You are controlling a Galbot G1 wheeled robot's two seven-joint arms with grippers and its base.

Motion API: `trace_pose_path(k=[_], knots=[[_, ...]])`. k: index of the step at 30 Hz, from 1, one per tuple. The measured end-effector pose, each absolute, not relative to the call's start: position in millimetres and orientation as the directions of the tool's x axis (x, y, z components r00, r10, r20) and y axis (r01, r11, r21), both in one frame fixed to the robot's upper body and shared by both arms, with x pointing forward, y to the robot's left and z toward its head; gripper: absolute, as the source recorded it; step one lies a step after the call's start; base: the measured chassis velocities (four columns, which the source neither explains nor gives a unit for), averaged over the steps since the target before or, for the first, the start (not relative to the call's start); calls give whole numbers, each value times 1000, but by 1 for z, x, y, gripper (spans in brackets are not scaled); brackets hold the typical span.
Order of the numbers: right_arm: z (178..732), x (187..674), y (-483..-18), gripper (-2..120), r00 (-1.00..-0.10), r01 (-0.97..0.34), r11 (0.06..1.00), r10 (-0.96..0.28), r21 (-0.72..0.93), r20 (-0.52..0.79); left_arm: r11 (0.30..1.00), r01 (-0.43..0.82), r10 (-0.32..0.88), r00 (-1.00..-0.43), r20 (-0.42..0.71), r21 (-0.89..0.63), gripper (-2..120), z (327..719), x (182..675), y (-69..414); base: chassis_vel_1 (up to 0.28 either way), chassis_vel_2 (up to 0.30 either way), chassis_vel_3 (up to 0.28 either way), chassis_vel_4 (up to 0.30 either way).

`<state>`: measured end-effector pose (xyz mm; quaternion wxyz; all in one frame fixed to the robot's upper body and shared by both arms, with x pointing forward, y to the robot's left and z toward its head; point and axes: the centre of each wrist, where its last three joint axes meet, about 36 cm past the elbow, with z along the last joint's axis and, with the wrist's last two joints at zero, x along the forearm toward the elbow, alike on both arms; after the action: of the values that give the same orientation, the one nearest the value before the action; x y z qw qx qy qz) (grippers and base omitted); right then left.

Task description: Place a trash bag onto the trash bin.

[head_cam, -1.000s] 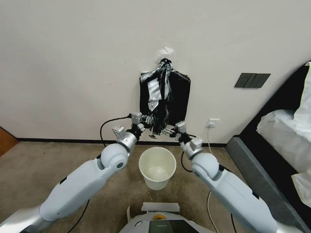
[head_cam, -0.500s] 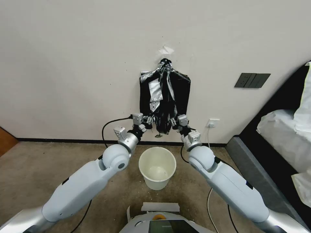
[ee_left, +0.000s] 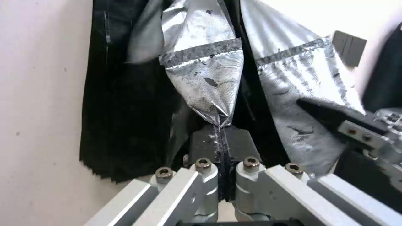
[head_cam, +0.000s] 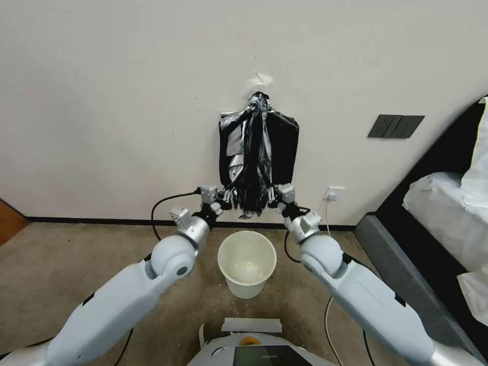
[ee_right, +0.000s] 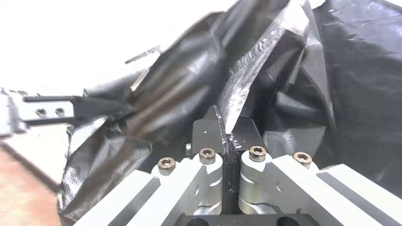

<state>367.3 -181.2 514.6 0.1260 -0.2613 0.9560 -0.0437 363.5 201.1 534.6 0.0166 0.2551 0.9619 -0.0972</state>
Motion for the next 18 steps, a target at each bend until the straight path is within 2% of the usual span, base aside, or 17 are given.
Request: trace_pose_path(k=[7, 18], knots=[[520, 335, -189, 0, -832, -500, 859, -512, -110, -213, 860, 478, 474, -878, -70, -177, 0, 530, 340, 210, 0, 0, 0, 0], [516, 307, -189, 0, -841, -511, 858, -511, -51, -180, 866, 467, 458, -884, -93, -178, 0, 533, 330, 212, 0, 0, 0, 0]])
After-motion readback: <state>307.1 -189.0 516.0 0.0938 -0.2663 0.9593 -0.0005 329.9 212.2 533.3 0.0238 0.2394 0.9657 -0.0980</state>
